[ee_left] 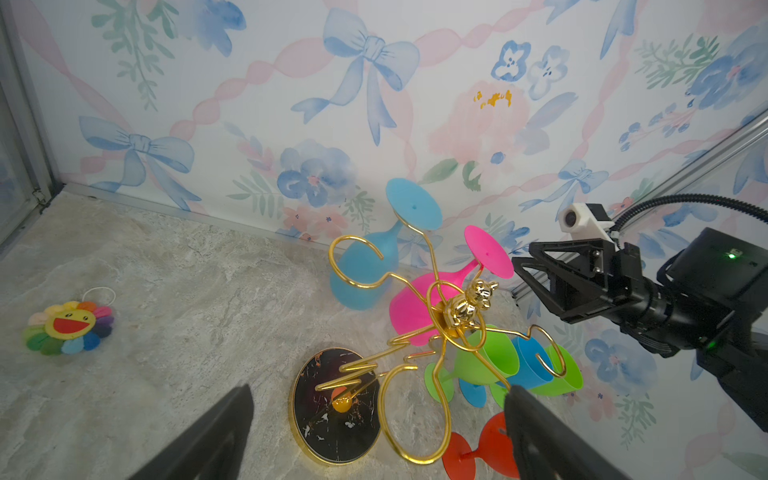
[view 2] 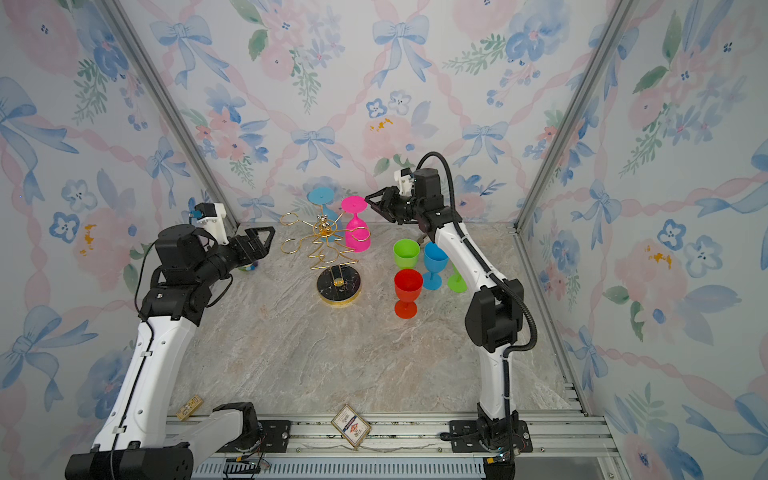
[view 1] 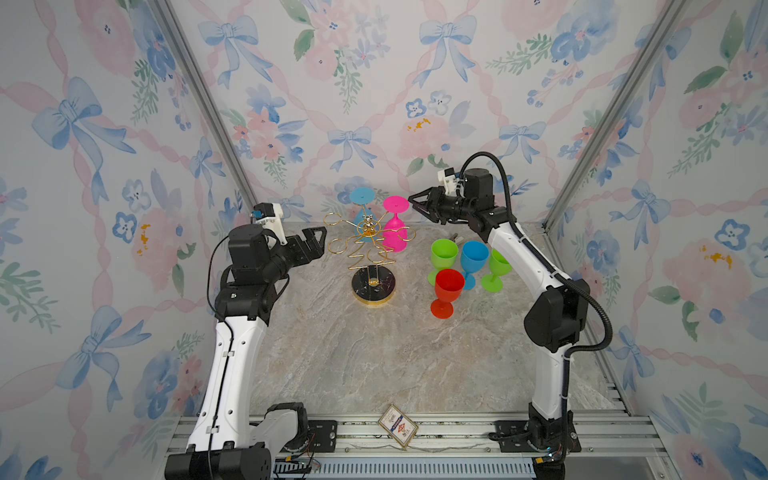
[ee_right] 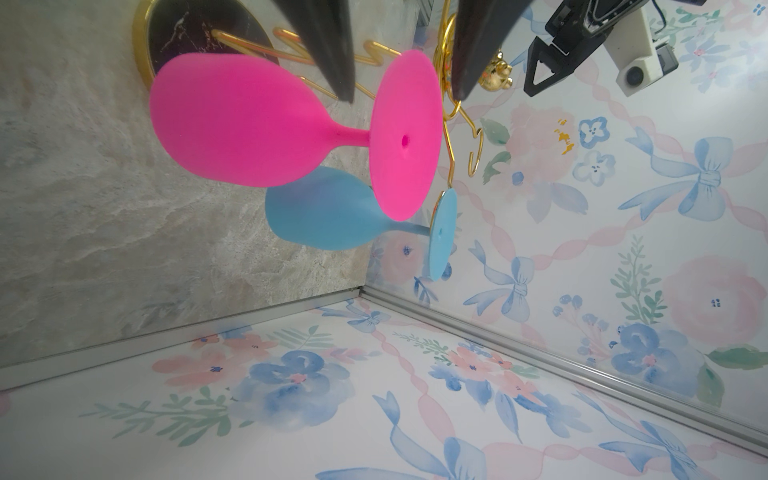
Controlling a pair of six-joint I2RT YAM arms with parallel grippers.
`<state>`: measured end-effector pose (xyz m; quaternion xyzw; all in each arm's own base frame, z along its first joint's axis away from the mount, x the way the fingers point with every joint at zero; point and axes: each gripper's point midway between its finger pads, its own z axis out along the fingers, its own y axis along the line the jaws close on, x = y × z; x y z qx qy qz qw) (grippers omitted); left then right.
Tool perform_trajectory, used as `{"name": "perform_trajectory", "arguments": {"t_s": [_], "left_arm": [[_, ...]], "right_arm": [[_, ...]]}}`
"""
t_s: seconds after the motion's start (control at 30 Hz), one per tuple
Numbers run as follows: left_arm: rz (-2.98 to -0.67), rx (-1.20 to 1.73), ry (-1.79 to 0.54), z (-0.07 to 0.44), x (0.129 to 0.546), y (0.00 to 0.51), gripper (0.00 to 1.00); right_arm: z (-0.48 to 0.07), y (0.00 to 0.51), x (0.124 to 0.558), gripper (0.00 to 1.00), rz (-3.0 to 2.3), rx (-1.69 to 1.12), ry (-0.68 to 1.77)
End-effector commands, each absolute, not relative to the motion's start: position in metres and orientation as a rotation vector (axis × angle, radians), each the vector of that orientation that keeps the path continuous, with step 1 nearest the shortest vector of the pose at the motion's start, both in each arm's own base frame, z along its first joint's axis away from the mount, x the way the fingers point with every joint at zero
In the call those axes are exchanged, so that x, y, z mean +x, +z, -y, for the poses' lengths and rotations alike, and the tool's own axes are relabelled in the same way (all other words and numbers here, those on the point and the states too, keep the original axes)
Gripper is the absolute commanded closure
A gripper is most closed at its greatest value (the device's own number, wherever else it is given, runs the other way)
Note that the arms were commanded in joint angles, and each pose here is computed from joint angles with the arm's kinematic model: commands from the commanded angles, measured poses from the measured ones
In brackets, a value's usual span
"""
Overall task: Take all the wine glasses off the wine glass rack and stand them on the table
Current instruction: 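Move the right gripper to the pink glass foot on the rack while left hovers nearby, then close the right gripper on the pink glass's foot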
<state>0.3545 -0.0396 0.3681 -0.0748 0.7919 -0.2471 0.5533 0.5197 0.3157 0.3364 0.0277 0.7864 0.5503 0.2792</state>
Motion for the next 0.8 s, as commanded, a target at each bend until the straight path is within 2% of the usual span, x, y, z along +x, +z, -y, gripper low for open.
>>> {"name": "perform_trajectory", "arguments": {"t_s": [0.0, 0.23, 0.77], "left_arm": [[-1.866, -0.143, -0.542, 0.036, 0.345, 0.361, 0.04], [-1.880, -0.124, -0.505, 0.035, 0.334, 0.347, 0.03], [-1.864, -0.101, -0.493, 0.036, 0.332, 0.353, 0.03]], "right_arm": [[-0.325, 0.334, 0.522, 0.61, -2.130, 0.075, 1.502], [-0.333, 0.335, 0.527, 0.65, -2.126, 0.078, 1.532], [-0.341, 0.335, 0.524, 0.73, -2.142, 0.080, 1.574]]}}
